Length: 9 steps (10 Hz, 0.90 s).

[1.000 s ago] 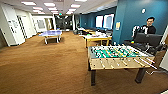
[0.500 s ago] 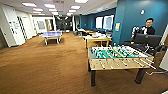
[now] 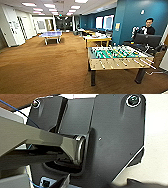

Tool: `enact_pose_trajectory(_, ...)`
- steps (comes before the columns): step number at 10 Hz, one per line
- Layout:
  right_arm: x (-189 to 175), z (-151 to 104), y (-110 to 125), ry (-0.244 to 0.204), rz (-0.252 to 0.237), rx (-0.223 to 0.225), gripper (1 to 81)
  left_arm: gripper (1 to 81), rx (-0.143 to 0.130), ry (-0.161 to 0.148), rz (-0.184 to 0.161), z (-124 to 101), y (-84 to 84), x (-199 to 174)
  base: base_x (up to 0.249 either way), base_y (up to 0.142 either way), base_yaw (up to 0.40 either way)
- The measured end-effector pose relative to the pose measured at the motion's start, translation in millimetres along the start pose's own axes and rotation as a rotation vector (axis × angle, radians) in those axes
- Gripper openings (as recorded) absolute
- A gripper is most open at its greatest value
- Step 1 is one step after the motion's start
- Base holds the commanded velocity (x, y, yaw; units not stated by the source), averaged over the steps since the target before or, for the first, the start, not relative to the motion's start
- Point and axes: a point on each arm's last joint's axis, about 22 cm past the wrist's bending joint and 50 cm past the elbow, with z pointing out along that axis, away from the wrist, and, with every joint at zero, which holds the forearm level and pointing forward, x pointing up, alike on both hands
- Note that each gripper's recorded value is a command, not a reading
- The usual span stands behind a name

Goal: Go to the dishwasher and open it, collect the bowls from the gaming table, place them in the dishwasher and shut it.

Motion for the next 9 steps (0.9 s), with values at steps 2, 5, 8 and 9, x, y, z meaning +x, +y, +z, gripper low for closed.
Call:
enact_pose_trajectory(2, -10.6, -0.3, -1.6, -0.01, 0.002, 0.001, 81.1, 81.1, 0.0, -0.012, -0.002, -1.1, 0.7, -13.0, 0.099, 0.0, 0.0)
enact_pose_trajectory(5, 12.3, 0.4, 1.3, 0.019, -0.004, -0.001, 81.1, 81.1, 0.002, 0.018, 0.003, 0.1, -2.2, 10.1, 0.112, 0.0, 0.0)
enact_pose_trajectory(8, -2.4, 0.0, -0.6, -0.003, 0.0, 0.0, 81.1, 81.1, 0.002, -0.004, -0.001, -0.7, -1.4, -3.8, 0.115, 0.0, 0.0)
enact_pose_trajectory(9, -0.3, 0.1, -0.4, 0.001, -0.001, 0.0, 81.1, 81.1, 0.002, 0.0, 0.0, -0.6, -1.8, -1.5, 0.114, 0.0, 0.0)
